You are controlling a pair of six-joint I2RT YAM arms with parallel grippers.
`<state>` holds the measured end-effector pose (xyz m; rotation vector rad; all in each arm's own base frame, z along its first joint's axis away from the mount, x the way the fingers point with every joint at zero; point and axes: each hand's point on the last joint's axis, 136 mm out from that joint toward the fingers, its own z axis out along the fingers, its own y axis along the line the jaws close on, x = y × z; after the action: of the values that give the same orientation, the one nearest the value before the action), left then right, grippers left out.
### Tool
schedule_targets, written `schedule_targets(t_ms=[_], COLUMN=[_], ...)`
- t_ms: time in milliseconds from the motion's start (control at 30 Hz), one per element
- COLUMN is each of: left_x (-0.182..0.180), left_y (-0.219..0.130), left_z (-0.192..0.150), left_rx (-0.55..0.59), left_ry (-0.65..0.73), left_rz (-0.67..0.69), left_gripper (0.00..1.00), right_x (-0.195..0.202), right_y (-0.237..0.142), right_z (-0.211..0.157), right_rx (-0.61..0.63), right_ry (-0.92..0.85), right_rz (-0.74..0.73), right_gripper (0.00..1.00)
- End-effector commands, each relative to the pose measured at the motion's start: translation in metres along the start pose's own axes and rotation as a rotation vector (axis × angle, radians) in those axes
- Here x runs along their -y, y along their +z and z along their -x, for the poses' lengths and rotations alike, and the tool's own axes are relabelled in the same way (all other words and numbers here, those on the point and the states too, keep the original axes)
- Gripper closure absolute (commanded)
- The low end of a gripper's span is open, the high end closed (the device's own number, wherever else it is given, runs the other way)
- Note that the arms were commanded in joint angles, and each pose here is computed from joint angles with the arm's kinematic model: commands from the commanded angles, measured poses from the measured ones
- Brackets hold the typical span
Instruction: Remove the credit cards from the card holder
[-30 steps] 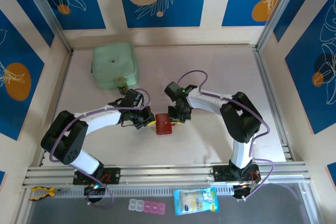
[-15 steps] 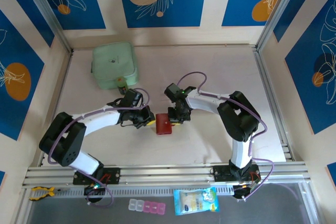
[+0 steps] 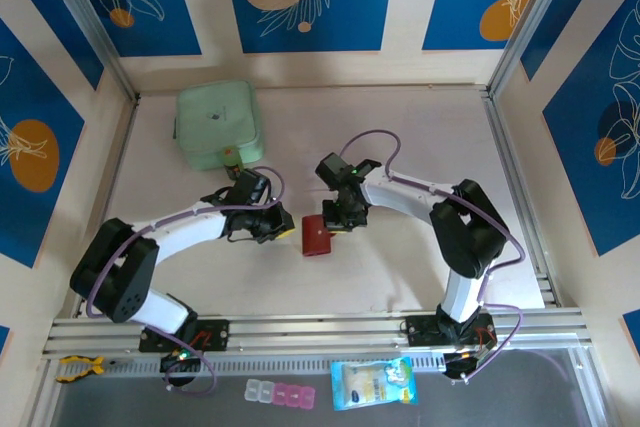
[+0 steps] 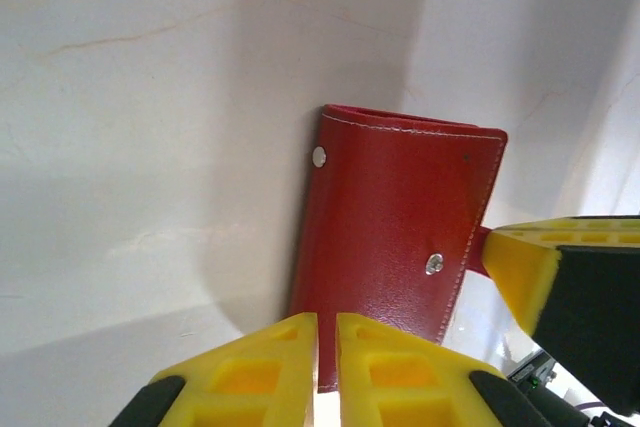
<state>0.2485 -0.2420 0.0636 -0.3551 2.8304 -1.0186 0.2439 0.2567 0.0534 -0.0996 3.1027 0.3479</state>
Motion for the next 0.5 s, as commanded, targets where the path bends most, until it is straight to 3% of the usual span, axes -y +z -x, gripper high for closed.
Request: schedule_targets(t_ms=[0, 467], left_x=[0.01, 0.007], left_y=[-0.009, -0.027], left_z=[0.009, 0.012], left_rx=[0.037, 0.085], left_ry=[0.031, 0.073], left_rz=[-0.011, 0.004], left_gripper=[0.84, 0.79], right_x=[0.0, -0.019], right_y=[-0.024, -0.051], right_z=[0.0, 0.013], right_rx=[0.017, 0.059], right_ry=[-0.032, -0.061], right_rz=[-0.007, 0.028], right_gripper=[1.0, 1.0])
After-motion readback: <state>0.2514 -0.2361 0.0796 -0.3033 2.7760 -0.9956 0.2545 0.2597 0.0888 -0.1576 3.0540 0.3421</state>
